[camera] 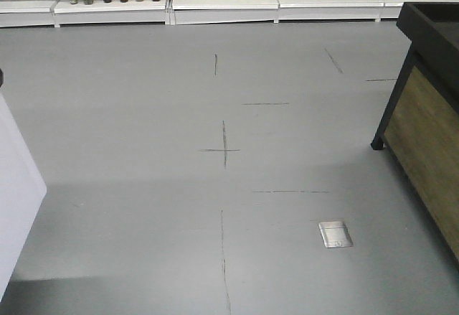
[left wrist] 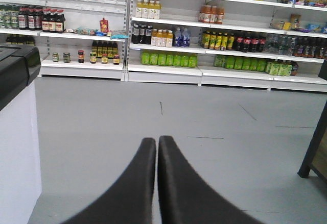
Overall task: Pick three apples into basket with both arms
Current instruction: 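Drive the base toward the fruit table holding the light-blue basket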
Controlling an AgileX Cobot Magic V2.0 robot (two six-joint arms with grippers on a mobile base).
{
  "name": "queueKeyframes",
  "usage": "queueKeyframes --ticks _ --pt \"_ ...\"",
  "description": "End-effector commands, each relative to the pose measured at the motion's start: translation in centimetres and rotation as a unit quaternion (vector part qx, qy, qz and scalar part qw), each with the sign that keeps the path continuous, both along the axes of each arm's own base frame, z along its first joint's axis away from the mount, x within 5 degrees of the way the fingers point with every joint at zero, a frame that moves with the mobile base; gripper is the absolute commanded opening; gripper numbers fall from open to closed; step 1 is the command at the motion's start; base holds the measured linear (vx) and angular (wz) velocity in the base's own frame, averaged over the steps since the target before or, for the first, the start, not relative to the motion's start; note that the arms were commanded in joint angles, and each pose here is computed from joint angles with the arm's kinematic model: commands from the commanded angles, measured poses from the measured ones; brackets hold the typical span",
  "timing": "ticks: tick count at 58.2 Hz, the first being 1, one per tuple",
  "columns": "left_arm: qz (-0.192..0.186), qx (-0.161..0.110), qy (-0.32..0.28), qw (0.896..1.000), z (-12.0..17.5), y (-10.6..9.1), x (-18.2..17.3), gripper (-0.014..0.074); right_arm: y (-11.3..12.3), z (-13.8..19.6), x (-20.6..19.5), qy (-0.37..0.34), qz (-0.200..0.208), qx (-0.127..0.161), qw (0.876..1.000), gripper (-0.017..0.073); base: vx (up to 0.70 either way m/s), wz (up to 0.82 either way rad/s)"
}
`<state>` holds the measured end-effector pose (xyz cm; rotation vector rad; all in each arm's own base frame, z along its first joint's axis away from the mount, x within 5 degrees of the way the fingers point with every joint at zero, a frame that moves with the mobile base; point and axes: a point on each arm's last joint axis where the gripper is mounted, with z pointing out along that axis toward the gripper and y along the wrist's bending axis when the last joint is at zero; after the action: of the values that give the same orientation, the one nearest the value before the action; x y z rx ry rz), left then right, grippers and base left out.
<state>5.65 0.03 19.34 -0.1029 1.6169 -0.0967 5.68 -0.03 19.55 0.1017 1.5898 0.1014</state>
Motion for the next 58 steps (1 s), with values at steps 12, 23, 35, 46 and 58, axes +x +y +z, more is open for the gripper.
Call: queueKeyframes --ticks 12,23,35,46,58 --pt "-0.004 -0.005 -0.054 0.999 1.58 -0.06 -0.22 -0.0006 0.06 0.35 -0.05 -0.037 0.002 -0.009 0.999 -0.0005 0.21 -0.19" --pt "-0.004 -0.005 -0.054 0.999 1.58 -0.06 -0.22 -0.0006 0.06 0.35 -0.05 -0.037 0.002 -0.009 0.999 -0.0005 0.22 -0.26" --pt "-0.004 -0.005 -0.054 0.999 1.58 -0.06 -0.22 -0.0006 0.06 0.35 -0.05 -0.037 0.002 -0.009 0.999 -0.0005 0.22 -0.33" --pt "-0.004 -0.005 -0.054 0.999 1.58 -0.06 -0.22 -0.0006 0.06 0.35 -0.05 -0.037 0.002 -0.009 0.999 -0.0005 0.23 -0.39" --pt "-0.004 -0.005 -0.054 0.999 1.58 -0.06 -0.22 -0.0006 0.06 0.35 -0.05 -0.037 0.002 -0.009 0.999 -0.0005 0.23 -0.43"
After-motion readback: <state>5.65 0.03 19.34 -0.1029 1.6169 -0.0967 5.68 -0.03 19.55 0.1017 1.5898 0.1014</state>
